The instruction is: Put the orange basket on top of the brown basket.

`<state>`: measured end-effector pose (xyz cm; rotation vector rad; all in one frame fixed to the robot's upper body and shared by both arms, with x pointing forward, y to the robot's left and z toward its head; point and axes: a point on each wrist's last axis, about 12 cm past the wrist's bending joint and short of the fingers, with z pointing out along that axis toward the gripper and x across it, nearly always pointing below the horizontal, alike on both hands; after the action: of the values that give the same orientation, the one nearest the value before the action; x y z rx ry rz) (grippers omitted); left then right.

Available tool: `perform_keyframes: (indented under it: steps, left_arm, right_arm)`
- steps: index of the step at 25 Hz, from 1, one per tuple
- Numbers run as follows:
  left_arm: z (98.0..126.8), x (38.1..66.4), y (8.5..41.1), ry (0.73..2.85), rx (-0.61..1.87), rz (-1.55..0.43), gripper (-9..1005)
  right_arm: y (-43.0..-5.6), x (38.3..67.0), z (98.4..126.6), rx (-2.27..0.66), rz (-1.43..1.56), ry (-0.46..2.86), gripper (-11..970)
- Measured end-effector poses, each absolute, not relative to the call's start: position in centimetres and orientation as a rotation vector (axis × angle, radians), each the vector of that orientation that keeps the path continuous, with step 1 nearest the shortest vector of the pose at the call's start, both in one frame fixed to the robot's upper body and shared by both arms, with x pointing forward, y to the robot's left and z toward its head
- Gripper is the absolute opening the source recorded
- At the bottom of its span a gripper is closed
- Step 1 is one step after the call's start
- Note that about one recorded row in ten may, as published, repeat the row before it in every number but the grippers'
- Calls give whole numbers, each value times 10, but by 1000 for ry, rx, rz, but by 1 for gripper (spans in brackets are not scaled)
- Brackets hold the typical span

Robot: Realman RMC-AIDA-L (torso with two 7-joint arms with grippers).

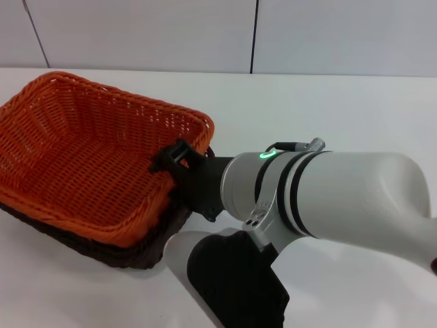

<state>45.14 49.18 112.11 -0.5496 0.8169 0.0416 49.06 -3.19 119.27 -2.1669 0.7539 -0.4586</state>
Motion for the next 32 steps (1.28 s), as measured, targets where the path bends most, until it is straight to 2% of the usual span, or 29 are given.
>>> perform_keyframes:
  steps: [10, 26, 31, 32]
  left_arm:
    - [1121, 452, 491, 818, -546, 34, 660]
    - [1114, 452, 491, 848, -582, 25, 660]
    - [1111, 452, 490, 858, -590, 23, 660]
    - [1111, 452, 490, 858, -590, 23, 660]
  right_arm:
    - [-34, 490, 1192, -2170, -460, 753, 444]
    - [-57, 466, 1222, -2102, -428, 830, 444]
    - [-61, 470, 1225, -2078, -439, 852, 444]
    - [-64, 479, 1232, -2020, -461, 867, 444]
